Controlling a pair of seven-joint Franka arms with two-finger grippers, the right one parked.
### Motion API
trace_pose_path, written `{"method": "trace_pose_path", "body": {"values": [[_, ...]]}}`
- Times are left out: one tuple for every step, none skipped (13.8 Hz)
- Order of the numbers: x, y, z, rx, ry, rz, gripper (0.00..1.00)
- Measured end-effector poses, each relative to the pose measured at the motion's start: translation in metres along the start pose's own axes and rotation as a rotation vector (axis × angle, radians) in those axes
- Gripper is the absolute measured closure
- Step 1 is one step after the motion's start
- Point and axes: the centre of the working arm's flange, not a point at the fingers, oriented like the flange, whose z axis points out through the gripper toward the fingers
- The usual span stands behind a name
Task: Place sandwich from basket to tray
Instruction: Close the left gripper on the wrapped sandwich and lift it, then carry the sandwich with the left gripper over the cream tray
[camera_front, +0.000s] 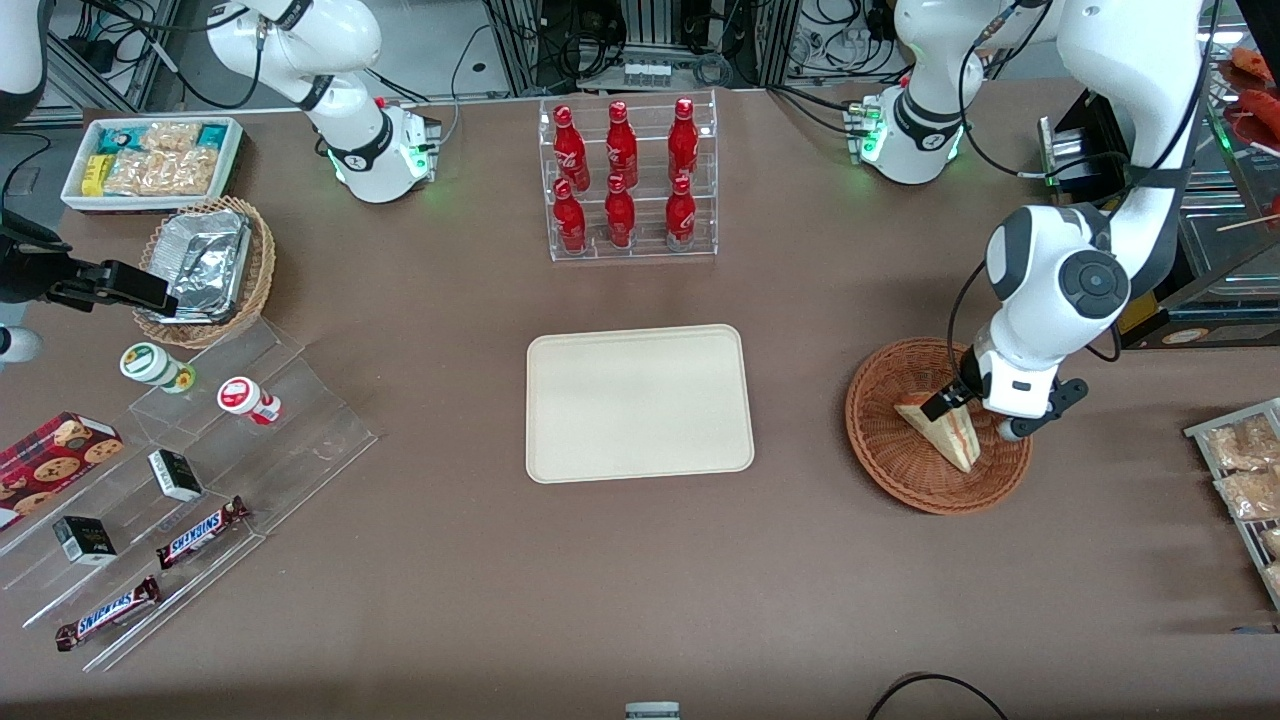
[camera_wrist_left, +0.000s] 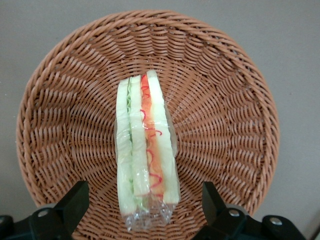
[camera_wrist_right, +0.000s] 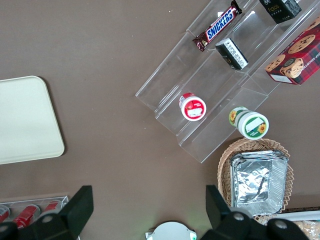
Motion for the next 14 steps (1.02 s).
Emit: {"method": "trace_pose_path", "body": {"values": [[0.001,0.0,0.004,-0.003,0.002,-0.002,0.0],[0.002,-0.001,0.009,-0.004,0.002,-0.003,0.0],[0.002,-0.001,0.014,-0.003,0.0,-0.005,0.0],[0.004,-0.002,0.018,-0.006,0.001,-0.008,0.0],[0.005,-0.003,0.023,-0.009,0.004,-0.011,0.01],[0.005,-0.003,0.029,-0.008,0.0,-0.015,0.04],[0.005,-0.004,0.033,-0.007,-0.003,-0.018,0.13],[0.005,-0.004,0.036,-0.006,-0.005,-0.019,0.26],[0.005,-0.004,0.037,-0.006,-0.004,-0.02,0.36],[0.006,-0.003,0.035,-0.009,0.0,-0.02,0.48],[0.009,-0.001,0.031,-0.015,0.007,-0.02,0.58],[0.013,0.002,0.024,-0.018,0.013,-0.019,0.63],[0.017,0.005,0.012,-0.006,0.01,-0.012,0.67],[0.022,0.01,-0.008,0.025,0.004,0.009,0.69]]}}
